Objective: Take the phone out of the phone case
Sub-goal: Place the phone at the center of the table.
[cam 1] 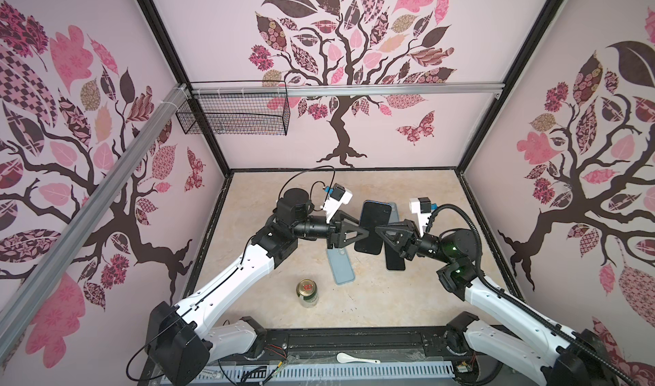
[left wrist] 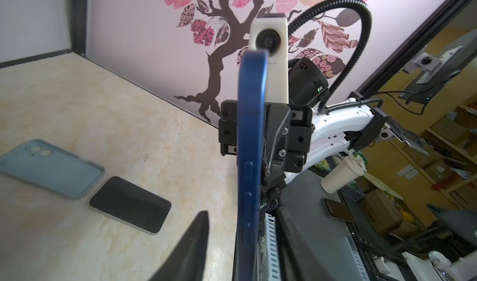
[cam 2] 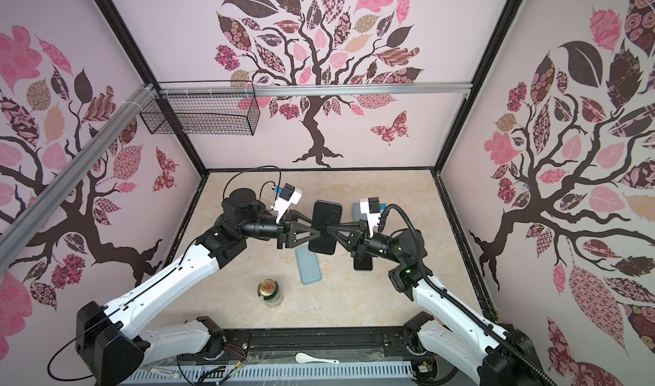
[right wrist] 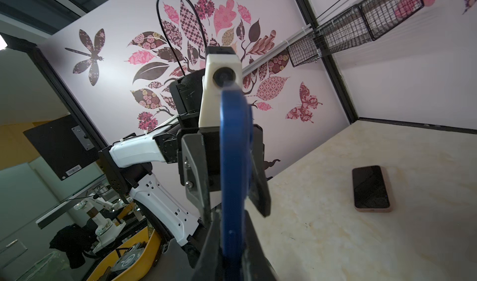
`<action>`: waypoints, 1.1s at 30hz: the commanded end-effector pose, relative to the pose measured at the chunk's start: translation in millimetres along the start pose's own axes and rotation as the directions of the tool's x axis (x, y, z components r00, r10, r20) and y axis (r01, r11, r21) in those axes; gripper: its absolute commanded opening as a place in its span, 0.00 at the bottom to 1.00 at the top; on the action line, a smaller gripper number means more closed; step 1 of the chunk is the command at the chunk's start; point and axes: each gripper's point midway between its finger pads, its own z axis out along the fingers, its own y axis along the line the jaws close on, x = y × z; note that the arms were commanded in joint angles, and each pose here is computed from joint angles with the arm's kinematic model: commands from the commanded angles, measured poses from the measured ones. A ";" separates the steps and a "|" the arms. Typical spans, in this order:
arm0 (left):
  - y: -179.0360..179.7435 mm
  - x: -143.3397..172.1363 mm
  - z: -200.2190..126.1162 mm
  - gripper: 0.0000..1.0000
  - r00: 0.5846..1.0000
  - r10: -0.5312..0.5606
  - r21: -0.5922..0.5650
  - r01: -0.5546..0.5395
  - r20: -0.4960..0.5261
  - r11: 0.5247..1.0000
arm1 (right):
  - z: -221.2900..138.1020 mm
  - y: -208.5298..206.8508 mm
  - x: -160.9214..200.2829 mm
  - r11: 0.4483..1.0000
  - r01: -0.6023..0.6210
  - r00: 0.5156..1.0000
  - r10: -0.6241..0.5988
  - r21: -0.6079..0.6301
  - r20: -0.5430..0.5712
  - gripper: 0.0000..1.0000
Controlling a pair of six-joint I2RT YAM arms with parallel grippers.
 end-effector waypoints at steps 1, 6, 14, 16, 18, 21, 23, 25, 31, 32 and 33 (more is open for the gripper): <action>39.1 20.6 -6.7 0.84 0.998 -0.063 -0.198 0.059 -0.015 0.979 | -7.3 -21.0 12.8 0.994 0.038 0.999 -0.034 0.106 -0.033 0.00; 110.8 49.7 -34.6 0.98 0.975 -0.222 -0.591 0.169 -0.017 0.789 | -35.8 -98.5 66.4 0.894 -0.126 0.964 0.213 0.430 -0.159 0.00; 151.5 86.0 -51.4 0.98 0.942 -0.334 -0.767 0.186 -0.038 0.614 | -77.1 -151.8 104.6 0.648 -0.108 0.853 0.449 0.754 -0.264 0.00; 153.5 90.3 -48.2 0.98 0.935 -0.353 -0.767 0.203 -0.032 0.608 | -85.4 -163.5 104.7 0.565 -0.115 0.843 0.491 0.817 -0.220 0.00; 155.2 96.0 -43.8 0.98 0.926 -0.376 -0.763 0.219 -0.034 0.608 | -96.8 -177.1 103.4 0.443 -0.165 0.836 0.537 0.881 -0.114 0.00; 158.6 105.3 -35.0 0.98 0.914 -0.405 -0.755 0.242 -0.034 0.609 | -71.9 -164.7 102.8 0.587 -0.230 0.795 0.573 0.776 -0.198 0.00; 161.0 112.5 -27.5 0.98 0.908 -0.416 -0.749 0.246 -0.043 0.616 | -67.4 -168.0 111.4 0.590 -0.289 0.784 0.598 0.753 -0.167 0.00; 163.0 117.6 -18.8 0.98 0.899 -0.437 -0.736 0.267 -0.043 0.623 | -62.4 -168.8 116.3 0.601 -0.321 0.771 0.615 0.732 -0.167 0.00; 173.2 136.1 7.4 0.62 0.864 -0.498 -0.721 0.302 -0.069 0.623 | -60.4 -183.9 126.3 0.581 -0.281 0.704 0.666 0.764 -0.248 0.00; 175.4 137.6 10.3 0.54 0.861 -0.504 -0.720 0.307 -0.069 0.622 | -60.1 -186.0 127.3 0.579 -0.288 0.693 0.676 0.763 -0.251 0.00; 178.2 140.9 13.7 0.48 0.856 -0.511 -0.720 0.310 -0.071 0.620 | -58.8 -187.2 129.8 0.579 -0.301 0.680 0.687 0.758 -0.256 0.00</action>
